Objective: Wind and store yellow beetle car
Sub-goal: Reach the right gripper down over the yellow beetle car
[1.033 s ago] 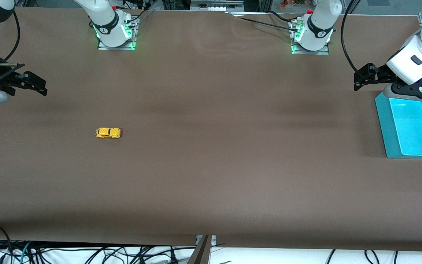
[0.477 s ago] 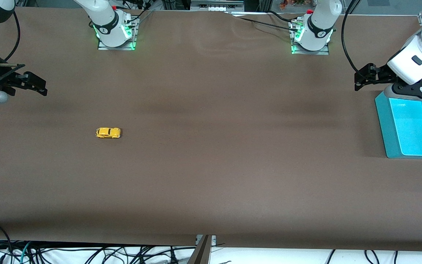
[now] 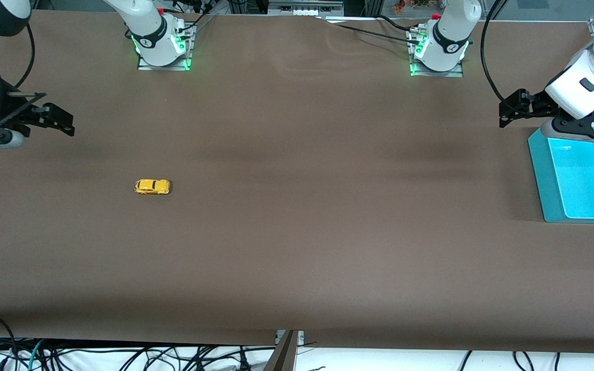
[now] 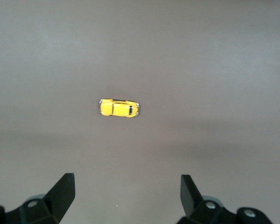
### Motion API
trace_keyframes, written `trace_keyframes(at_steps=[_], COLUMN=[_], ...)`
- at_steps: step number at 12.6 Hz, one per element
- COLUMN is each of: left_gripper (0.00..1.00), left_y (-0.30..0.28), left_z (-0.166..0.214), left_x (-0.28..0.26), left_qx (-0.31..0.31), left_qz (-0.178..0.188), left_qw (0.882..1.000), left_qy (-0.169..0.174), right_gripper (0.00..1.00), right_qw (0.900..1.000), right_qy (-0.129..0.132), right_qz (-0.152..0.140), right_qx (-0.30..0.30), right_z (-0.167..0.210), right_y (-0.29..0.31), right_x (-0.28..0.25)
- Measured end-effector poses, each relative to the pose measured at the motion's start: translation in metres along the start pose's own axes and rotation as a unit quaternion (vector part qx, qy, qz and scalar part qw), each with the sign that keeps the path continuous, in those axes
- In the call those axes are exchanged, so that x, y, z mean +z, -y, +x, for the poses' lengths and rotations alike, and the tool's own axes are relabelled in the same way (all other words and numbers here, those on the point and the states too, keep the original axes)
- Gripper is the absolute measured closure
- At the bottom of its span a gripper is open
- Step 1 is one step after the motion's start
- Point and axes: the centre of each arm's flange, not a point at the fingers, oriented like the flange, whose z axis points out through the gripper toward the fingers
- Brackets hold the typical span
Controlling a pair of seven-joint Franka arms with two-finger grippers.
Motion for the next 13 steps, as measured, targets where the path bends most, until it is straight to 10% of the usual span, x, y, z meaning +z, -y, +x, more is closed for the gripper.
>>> trace_keyframes(at_steps=[7,10,13], left_gripper=[0.00,0.00,0.00], left_y=[0.000,0.000,0.001], left_z=[0.000,0.000,0.000], left_x=[0.000,0.000,0.000], left_qx=[0.000,0.000,-0.001], left_qz=[0.000,0.000,0.000], left_qw=[1.000,1.000,1.000], left_qy=[0.000,0.000,0.000], right_gripper=[0.00,0.00,0.00], right_qw=[0.992,0.962,0.911], right_qy=[0.068,0.105,0.106], right_qz=[-0.002,0.013,0.028], right_qx=[-0.105,-0.251,-0.398], right_z=[0.009,0.030,0.057], right_y=[0.058,0.055,0.048], right_x=[0.043,0.097,0.162])
